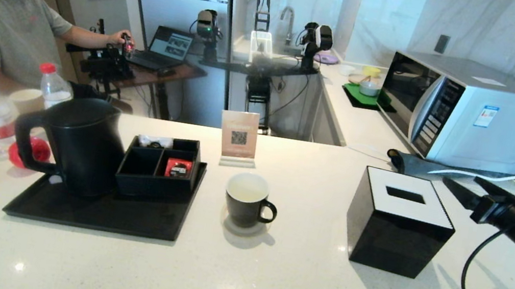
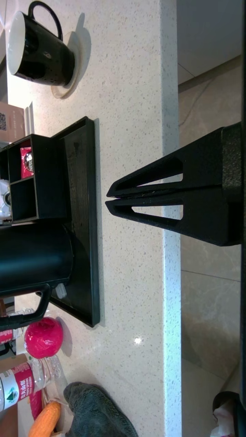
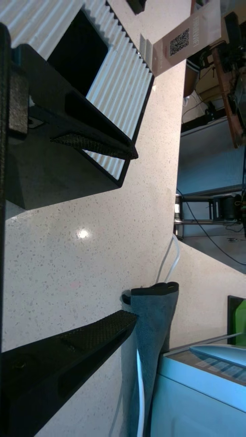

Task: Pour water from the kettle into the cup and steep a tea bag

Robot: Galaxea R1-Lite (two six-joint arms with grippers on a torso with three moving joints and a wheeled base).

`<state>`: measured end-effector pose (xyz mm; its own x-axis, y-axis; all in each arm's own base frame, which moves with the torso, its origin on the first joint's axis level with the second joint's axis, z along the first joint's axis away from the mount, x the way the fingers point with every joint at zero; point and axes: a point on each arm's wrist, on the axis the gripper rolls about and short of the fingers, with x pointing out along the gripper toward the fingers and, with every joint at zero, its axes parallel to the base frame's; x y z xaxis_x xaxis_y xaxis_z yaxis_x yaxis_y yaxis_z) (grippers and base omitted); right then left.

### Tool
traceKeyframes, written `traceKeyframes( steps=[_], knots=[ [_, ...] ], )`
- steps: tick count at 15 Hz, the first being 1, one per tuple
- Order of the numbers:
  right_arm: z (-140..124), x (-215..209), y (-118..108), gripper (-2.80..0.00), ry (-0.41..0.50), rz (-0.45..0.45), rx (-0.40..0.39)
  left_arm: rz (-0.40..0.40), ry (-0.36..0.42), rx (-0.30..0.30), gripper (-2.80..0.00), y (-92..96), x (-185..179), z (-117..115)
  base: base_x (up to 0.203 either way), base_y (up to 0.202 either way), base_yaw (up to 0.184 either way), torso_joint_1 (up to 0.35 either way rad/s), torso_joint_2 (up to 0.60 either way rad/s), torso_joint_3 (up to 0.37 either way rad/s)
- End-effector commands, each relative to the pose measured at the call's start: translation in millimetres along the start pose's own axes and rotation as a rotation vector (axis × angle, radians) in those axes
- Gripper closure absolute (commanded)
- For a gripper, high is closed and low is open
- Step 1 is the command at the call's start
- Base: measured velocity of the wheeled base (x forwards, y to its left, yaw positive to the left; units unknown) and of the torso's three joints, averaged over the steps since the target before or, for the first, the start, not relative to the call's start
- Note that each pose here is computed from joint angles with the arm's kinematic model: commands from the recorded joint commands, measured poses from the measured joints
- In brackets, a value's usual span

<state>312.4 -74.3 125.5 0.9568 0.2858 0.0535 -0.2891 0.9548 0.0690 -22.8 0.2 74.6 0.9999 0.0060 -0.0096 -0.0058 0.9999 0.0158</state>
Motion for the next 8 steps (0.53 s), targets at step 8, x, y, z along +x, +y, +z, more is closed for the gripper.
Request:
traceKeyframes(
  steps=[8],
  knots=[
    [40,-14,7,-2.80,-0.105,-0.004,-0.062,0.000,0.000,0.000,0.00,0.0,0,0,0.000,0.000,0.000,0.000,0.00,0.000]
  ],
)
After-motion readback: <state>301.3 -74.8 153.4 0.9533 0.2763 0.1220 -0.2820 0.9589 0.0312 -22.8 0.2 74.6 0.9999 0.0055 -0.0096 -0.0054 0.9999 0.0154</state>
